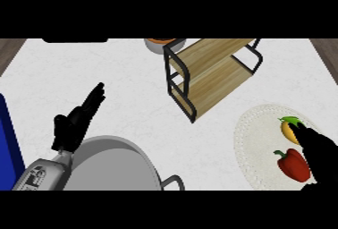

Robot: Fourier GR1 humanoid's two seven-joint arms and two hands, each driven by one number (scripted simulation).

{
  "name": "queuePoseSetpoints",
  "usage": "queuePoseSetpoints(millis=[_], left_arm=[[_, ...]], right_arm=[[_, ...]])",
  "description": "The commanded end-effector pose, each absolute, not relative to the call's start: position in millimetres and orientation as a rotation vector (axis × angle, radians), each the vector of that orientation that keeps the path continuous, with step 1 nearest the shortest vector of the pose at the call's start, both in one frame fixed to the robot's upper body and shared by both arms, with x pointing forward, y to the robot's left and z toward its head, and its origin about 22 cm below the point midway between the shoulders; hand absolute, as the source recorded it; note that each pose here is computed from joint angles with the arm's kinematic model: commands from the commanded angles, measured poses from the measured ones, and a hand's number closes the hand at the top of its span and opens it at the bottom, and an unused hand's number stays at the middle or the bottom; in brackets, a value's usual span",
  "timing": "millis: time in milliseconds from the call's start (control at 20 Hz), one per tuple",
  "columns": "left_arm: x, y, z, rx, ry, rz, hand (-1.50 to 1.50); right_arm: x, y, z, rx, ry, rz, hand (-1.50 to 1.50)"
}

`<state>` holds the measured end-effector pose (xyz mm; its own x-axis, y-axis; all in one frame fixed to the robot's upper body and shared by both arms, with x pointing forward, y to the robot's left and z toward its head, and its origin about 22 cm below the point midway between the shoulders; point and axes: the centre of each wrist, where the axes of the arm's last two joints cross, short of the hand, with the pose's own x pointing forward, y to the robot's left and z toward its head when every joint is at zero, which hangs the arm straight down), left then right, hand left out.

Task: Pick the bell pepper from the placemat and place it in the tiered shelf

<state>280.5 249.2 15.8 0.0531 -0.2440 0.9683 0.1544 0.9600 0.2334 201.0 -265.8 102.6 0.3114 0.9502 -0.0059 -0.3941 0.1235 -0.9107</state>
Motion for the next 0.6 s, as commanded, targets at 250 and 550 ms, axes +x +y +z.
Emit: queuePoseSetpoints(millis=[250, 550], left_arm=[[241, 267, -37, 0.112, -1.314, -0.294, 0.00], [239, 255, -41, 0.110, -1.313, -0.277, 0.00]], right_arm=[[208, -267, 93, -1.037, -0.653, 1.120, -1.50], [203, -271, 83, -1.046, -0.622, 1.159, -1.50]])
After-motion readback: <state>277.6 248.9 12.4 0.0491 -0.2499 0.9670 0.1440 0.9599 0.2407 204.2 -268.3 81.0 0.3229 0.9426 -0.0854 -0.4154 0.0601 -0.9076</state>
